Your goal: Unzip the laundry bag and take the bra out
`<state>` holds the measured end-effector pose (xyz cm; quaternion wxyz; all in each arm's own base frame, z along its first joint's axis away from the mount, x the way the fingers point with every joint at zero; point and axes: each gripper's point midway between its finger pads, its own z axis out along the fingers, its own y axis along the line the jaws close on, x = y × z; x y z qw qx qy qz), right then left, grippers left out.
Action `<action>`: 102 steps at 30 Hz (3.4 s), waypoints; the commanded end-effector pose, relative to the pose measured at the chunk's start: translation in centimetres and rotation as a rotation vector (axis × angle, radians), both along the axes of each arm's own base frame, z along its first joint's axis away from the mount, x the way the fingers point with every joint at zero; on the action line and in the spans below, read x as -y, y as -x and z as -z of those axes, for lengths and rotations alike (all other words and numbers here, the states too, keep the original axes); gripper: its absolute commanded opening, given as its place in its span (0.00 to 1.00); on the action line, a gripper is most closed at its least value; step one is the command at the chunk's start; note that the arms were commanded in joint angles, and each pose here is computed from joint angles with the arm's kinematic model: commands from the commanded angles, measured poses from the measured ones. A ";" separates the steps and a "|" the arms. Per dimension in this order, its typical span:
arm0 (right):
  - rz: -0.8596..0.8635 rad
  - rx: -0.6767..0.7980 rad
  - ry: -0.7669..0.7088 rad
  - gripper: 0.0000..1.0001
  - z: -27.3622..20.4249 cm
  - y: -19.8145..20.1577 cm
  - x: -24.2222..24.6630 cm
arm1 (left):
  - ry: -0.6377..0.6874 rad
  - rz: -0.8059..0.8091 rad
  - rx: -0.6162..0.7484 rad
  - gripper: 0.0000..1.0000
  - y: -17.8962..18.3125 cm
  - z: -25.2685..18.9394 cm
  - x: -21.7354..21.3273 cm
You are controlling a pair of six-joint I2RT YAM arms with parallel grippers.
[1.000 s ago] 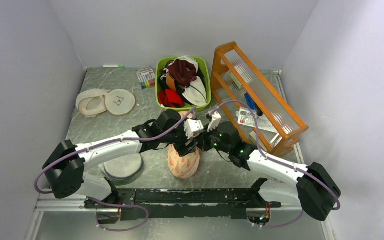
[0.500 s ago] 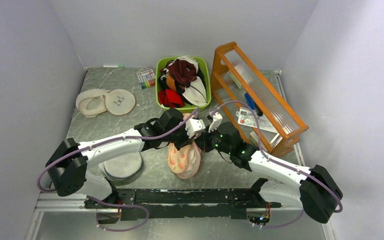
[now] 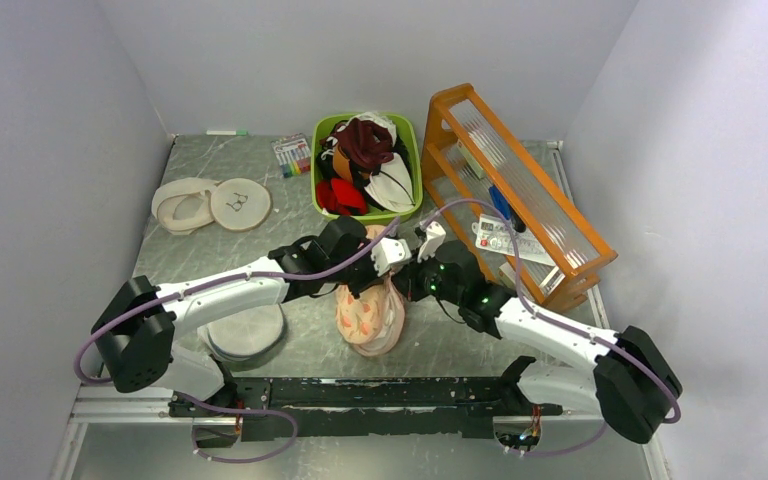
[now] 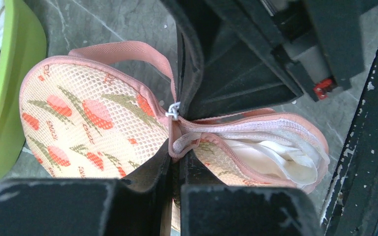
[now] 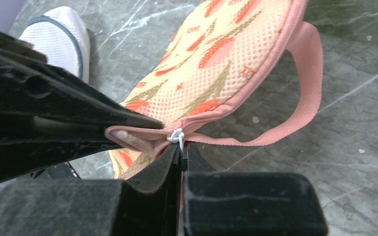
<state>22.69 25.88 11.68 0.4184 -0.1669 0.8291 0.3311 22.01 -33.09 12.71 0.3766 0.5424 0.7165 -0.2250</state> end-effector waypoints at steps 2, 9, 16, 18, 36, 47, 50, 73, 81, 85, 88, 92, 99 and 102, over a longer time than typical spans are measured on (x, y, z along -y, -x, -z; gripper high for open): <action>0.145 0.042 0.059 0.00 0.4 -4.5 2.8 | -0.024 0.004 0.006 0.07 0.3 -0.6 -0.9; 0.200 0.037 0.053 0.00 0.4 -5.9 4.3 | -0.018 0.002 0.029 0.07 0.3 -1.0 -1.2; 0.116 0.037 0.016 0.00 -0.4 -4.3 3.5 | -0.008 0.035 0.010 0.10 0.9 -1.1 -0.9; 0.101 0.039 -0.009 0.00 -0.9 -3.7 3.4 | 0.011 0.059 0.002 0.24 1.3 -1.6 -0.6; 0.021 0.023 -0.148 0.00 -4.0 -1.1 0.0 | 0.132 -0.037 -0.033 0.95 0.5 -2.9 0.9; 0.025 0.033 -0.114 0.00 -4.0 -0.6 -1.4 | 0.007 -0.158 -0.001 0.74 -1.8 -0.9 -0.5; 0.035 0.027 -0.103 0.00 -3.8 -0.6 -1.2 | -0.032 -0.196 0.046 0.55 -2.6 -1.0 -1.5; 0.220 0.024 0.128 0.00 -0.9 -6.0 5.8 | -0.012 0.082 0.093 0.07 1.9 -2.4 -0.7; 0.084 0.062 0.040 0.00 -3.0 -4.5 4.0 | -0.111 -0.070 0.179 0.09 -0.9 -1.7 -2.9; 0.026 0.043 -0.028 0.00 -3.5 -2.9 3.3 | -0.160 -0.142 0.222 0.11 -2.2 -1.7 -4.0; 0.007 0.010 -0.077 0.00 -3.1 -1.7 2.9 | -0.152 -0.158 0.242 0.18 -2.4 -2.2 -4.2; -0.017 -0.039 -0.131 0.00 -2.4 -0.7 2.2 | -0.095 -0.070 0.203 0.41 -0.9 -2.7 -3.2; -0.029 -0.072 -0.179 0.00 -2.2 0.1 1.4 | 0.098 0.155 0.115 0.74 3.6 -4.9 -0.5; -0.039 -0.080 -0.196 0.00 -2.4 0.5 1.0 | 0.135 0.120 0.115 0.74 3.1 -5.3 0.1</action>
